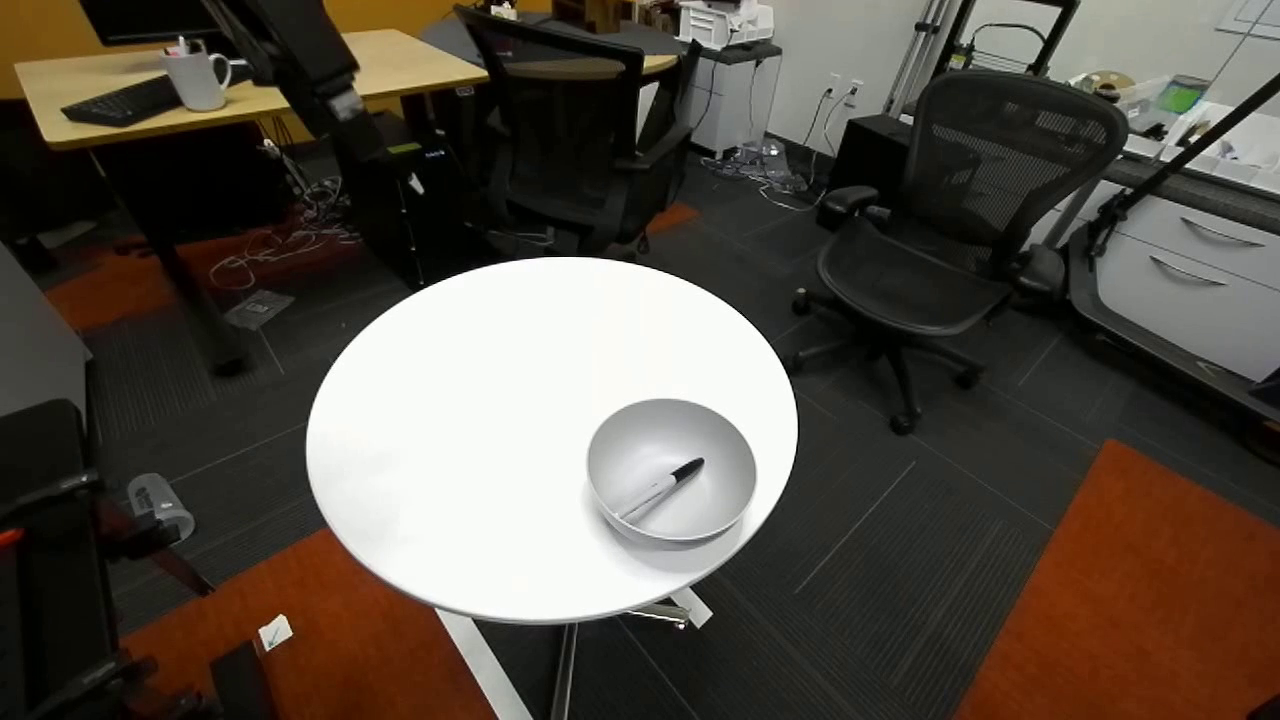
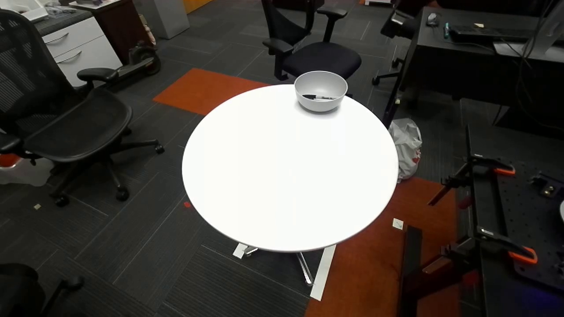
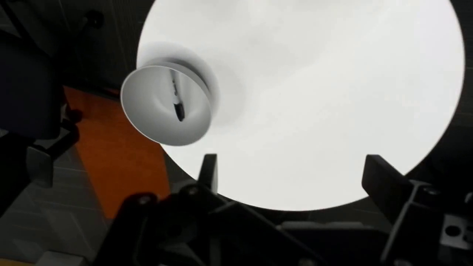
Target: Remove the marker from the bowl and put it on the table
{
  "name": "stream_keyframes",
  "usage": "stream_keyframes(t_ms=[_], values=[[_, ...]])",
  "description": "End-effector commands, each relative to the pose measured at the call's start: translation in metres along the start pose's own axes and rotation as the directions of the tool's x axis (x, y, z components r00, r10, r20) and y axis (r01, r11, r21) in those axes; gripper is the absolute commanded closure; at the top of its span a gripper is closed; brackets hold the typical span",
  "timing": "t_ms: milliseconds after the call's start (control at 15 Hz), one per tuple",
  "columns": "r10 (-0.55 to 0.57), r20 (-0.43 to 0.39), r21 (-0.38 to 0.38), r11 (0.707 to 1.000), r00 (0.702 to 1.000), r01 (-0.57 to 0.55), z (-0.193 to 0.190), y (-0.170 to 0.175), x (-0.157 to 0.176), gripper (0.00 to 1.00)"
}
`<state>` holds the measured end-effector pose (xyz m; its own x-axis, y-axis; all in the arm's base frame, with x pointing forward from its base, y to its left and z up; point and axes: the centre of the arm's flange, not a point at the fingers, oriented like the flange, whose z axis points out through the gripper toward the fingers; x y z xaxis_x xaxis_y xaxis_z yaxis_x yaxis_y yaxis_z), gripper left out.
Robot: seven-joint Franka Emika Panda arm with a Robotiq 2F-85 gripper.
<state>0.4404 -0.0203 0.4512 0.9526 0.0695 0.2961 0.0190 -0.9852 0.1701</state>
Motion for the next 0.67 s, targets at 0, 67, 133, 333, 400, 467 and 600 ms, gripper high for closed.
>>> stream_keyframes(t_ms=[0,67,133,333,400,467,600], values=[[-0.014,0.052,0.004,1.0,0.999,0.014,0.037,0.054,0.029,0.0],[-0.022,0.066,0.017,1.0,0.998,0.02,0.045,0.066,0.034,0.0],[-0.035,0.072,0.025,0.999,0.997,0.034,0.054,0.075,0.039,0.0],[-0.059,0.077,0.06,0.997,0.995,0.054,0.073,0.091,0.054,0.0],[-0.038,0.09,0.035,0.999,0.995,0.035,0.062,0.082,0.03,0.0],[-0.044,0.094,0.044,0.998,0.995,0.04,0.068,0.085,0.036,0.0],[-0.045,0.1,0.046,0.998,0.994,0.04,0.075,0.086,0.042,0.0]])
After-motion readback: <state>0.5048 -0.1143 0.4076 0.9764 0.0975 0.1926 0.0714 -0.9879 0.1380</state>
